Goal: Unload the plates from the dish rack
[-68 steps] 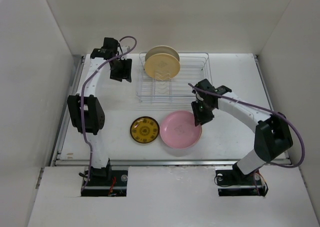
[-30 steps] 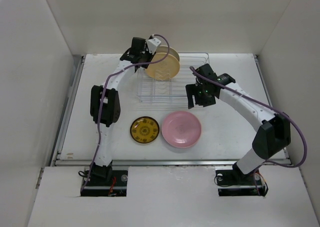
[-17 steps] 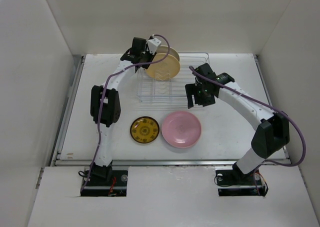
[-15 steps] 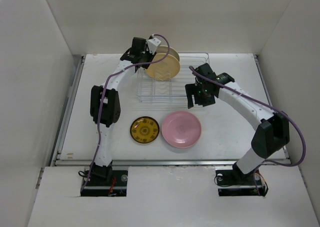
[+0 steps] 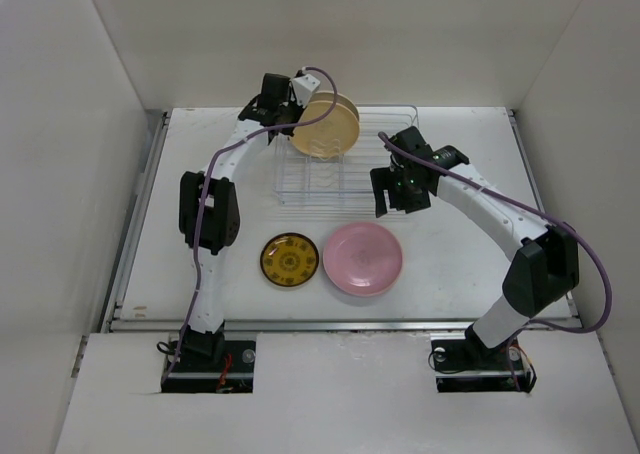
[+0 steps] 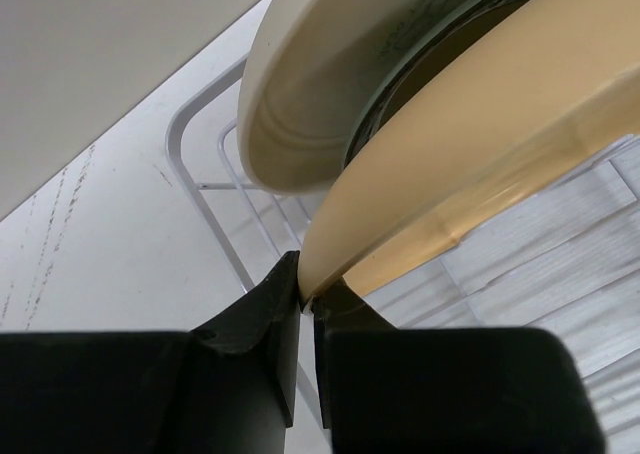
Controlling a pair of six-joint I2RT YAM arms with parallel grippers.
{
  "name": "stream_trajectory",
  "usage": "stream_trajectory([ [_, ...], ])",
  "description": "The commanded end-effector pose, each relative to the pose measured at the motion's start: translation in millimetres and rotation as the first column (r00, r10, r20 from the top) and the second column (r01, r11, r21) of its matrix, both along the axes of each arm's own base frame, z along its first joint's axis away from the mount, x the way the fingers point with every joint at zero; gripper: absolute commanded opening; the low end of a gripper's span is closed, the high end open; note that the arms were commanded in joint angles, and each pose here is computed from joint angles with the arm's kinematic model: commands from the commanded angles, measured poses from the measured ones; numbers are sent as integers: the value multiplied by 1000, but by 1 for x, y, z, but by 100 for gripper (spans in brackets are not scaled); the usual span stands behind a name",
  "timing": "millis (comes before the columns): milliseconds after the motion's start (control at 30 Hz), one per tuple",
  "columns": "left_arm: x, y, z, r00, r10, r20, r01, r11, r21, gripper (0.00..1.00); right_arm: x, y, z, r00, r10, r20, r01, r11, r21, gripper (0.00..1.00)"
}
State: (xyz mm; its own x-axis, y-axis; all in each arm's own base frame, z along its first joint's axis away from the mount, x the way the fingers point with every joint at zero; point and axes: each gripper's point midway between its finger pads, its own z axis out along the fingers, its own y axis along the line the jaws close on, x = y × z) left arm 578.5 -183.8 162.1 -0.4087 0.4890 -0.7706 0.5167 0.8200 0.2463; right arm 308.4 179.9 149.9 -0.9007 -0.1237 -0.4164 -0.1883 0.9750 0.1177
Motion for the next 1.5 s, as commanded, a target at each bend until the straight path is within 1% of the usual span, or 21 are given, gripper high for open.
stream_trajectory([
  [0, -9, -4, 72, 995, 0, 95, 7, 997, -72, 0, -2, -6, 9, 1000, -14, 17, 14, 1000, 3, 81],
  [167, -16, 1, 99, 993, 27, 117, -17, 996, -89, 0, 0, -4, 9, 1000, -14, 17, 14, 1000, 3, 81],
  [233, -18, 3, 99, 994, 42, 103, -33, 996, -88, 0, 0, -4, 9, 1000, -14, 17, 14, 1000, 3, 81],
  [267, -19, 3, 111, 991, 48, 121, -36, 994, -105, 0, 0, -5, 12, 1000, -14, 25, 14, 1000, 7, 81],
  [533, -28, 5, 118, 993, 64, 101, -51, 991, -125, 0, -4, -7, 12, 1000, -14, 27, 14, 1000, 8, 81],
  [700, -32, 2, 122, 994, 48, 98, -34, 990, -134, 0, -4, -7, 12, 1000, -14, 27, 14, 1000, 8, 81],
  [800, -41, -1, 123, 997, 25, 69, -15, 989, -148, 0, -3, -6, 19, 999, -14, 44, 13, 1000, 18, 81],
  [933, -55, -6, 138, 999, 2, 33, 5, 975, -220, 0, 5, -2, 39, 993, -17, 113, 11, 998, 56, 81],
  [1000, -62, -6, 141, 1000, 0, -3, -1, 968, -251, 0, 10, 1, 56, 985, -22, 173, 6, 996, 90, 81],
  [1100, -78, -10, 148, 997, -44, -61, 22, 946, -324, 0, 17, 5, 86, 961, -35, 274, -6, 989, 146, 81],
  [1133, -92, -18, 148, 989, -105, -105, 62, 934, -351, 0, 18, 5, 94, 953, -39, 299, -10, 987, 160, 81],
  [1167, -101, -21, 148, 983, -126, -136, 68, 928, -367, 0, 20, 3, 101, 944, -49, 325, -5, 986, 164, 81],
  [1200, -119, -26, 139, 962, -177, -209, 85, 918, -388, 0, 21, -1, 115, 926, -81, 369, 14, 983, 181, 81],
  [1233, -127, -24, 139, 956, -176, -233, 76, 920, -384, 0, 21, -4, 120, 918, -105, 382, 35, 982, 187, 81],
  [1267, -140, -31, 137, 934, -230, -272, 101, 903, -417, 0, 21, -9, 125, 908, -130, 397, 59, 981, 186, 81],
  [1300, -150, -33, 134, 916, -255, -309, 104, 896, -432, 0, 26, -19, 131, 885, -179, 430, 112, 978, 176, 81],
  [1333, -163, -37, 125, 890, -288, -355, 116, 893, -435, 0, 25, -26, 139, 866, -214, 452, 145, 973, 182, 81],
  [1367, -182, -36, 109, 838, -307, -451, 95, 896, -435, 0, 26, -31, 143, 849, -263, 459, 190, 961, 199, 81],
  [1400, -192, -40, 100, 812, -331, -480, 122, 902, -414, 0, 26, -37, 142, 840, -292, 458, 229, 955, 189, 81],
  [1433, -205, -47, 87, 768, -356, -532, 140, 904, -403, 0, 25, -49, 145, 814, -332, 476, 284, 943, 173, 81],
  [1467, -224, -46, 75, 714, -359, -601, 137, 914, -382, 0, 24, -55, 148, 794, -373, 479, 323, 928, 187, 81],
])
